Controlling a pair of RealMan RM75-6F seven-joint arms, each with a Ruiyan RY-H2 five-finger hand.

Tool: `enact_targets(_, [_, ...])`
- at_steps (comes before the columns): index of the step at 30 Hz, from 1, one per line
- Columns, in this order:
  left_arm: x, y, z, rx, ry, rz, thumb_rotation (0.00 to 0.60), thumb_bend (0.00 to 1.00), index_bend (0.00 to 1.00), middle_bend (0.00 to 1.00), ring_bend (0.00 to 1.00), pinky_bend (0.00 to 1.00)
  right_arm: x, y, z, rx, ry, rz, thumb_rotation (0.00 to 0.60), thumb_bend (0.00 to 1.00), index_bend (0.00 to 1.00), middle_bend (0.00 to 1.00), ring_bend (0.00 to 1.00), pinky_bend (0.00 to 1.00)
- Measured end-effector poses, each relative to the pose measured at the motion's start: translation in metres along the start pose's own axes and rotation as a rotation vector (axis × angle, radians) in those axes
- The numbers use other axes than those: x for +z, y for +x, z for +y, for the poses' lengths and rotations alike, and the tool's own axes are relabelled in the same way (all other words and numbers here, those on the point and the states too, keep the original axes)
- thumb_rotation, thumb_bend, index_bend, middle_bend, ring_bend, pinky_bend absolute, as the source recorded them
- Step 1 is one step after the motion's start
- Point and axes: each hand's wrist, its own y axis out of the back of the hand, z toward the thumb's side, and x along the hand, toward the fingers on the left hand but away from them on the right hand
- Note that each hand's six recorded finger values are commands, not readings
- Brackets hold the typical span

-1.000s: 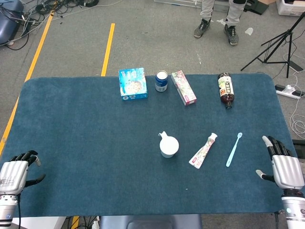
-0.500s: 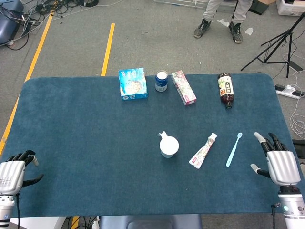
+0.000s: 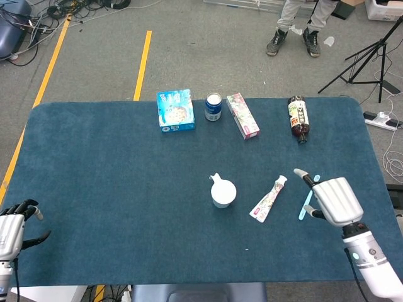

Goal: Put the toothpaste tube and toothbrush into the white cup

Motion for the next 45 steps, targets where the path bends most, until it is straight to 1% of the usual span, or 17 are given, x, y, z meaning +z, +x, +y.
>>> enact_targets(3, [-0.002,-0.001,0.001,0.002,-0.001,0.009,0.6,0.11,0.53,0.33,0.36,0.41,0.013,-0.014,0.005,0.008,0.025,0.042,0.6,0.05,0.29,0.95,1.0,1.0])
enact_targets(6, [-0.004,-0.003,0.003,0.004,-0.003,0.017,0.6,0.11,0.53,0.33,0.36,0.41,0.025,-0.027,0.007,0.02,0.053,0.075,0.6,0.05,0.29,0.98,1.0,1.0])
enact_targets(9, [-0.006,-0.005,0.004,0.008,-0.005,0.023,0.6,0.11,0.53,0.33,0.36,0.41,0.038,-0.038,0.008,0.03,0.072,0.105,0.6,0.05,0.29,0.99,1.0,1.0])
enact_targets(15, [-0.01,-0.008,0.008,0.016,-0.005,0.037,0.6,0.11,0.53,0.33,0.36,0.41,0.065,-0.055,0.008,0.053,0.078,0.155,0.6,0.05,0.29,0.99,1.0,1.0])
enact_targets(20, [-0.013,-0.01,0.01,0.02,-0.007,0.049,0.6,0.11,0.53,0.33,0.36,0.41,0.083,-0.065,0.001,0.08,0.088,0.197,0.6,0.05,0.29,0.99,1.0,1.0])
enact_targets(26, [-0.016,-0.012,0.011,0.023,-0.01,0.058,0.6,0.11,0.53,0.33,0.36,0.41,0.097,-0.079,-0.014,0.103,0.104,0.235,0.6,0.07,0.3,0.99,1.0,1.0])
enact_targets(33, [-0.018,-0.014,0.012,0.025,-0.008,0.066,0.6,0.11,0.53,0.33,0.36,0.41,0.12,-0.092,-0.023,0.117,0.081,0.286,0.6,0.09,0.32,0.99,1.0,1.0])
enact_targets(38, [-0.021,-0.015,0.014,0.029,-0.008,0.074,0.6,0.11,0.53,0.33,0.36,0.41,0.129,-0.097,-0.027,0.131,0.072,0.308,0.6,0.1,0.35,1.0,1.0,1.0])
enact_targets(45, [-0.022,-0.016,0.016,0.033,-0.009,0.08,0.6,0.11,0.53,0.33,0.36,0.41,0.141,-0.103,-0.035,0.161,0.081,0.327,0.6,0.1,0.36,1.0,1.0,1.0])
